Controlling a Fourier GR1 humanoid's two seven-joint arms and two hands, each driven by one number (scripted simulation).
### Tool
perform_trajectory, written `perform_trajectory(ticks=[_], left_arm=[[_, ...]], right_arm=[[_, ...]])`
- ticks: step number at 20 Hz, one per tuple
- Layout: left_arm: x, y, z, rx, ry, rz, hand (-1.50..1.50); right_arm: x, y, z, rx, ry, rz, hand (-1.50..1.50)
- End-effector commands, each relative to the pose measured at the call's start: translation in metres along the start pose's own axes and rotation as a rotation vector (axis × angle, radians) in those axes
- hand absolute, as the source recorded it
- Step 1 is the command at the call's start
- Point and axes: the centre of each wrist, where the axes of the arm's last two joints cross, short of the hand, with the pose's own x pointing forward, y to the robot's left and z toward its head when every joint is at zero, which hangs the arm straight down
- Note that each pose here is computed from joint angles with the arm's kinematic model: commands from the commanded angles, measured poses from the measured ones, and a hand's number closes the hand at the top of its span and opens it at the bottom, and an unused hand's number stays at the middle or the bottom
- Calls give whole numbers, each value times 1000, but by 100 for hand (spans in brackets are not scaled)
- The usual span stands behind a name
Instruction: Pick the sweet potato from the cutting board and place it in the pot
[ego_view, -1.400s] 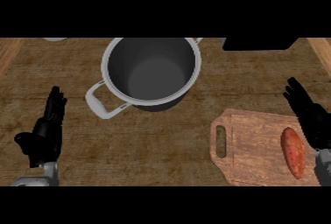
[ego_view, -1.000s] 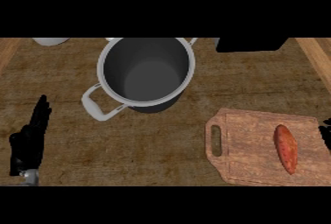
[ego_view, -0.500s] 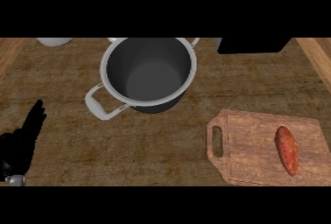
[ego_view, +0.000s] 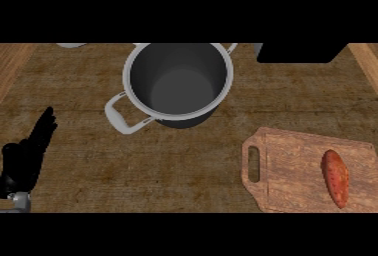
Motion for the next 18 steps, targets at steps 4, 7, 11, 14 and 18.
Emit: perform_trajectory(ticks=[4,7,11,14,18], left_arm=[[9,1,-7,-21,-33,-3,0],[-6,-4,-6,-32,-4,-17,0],[1,1,-5,-26,-8,10,0],[-1,-3,7,-11,-29,-8,0],[-1,-12,-7,-17,-16,4,0]], right_arm=[[35,-9,-24,285,172,243,-150],[42,4,-32,432,242,273,-150],[52,17,-54,524,288,275,-150],[66,29,-61,573,285,286,-150],[74,52,-84,606,291,306,-150]])
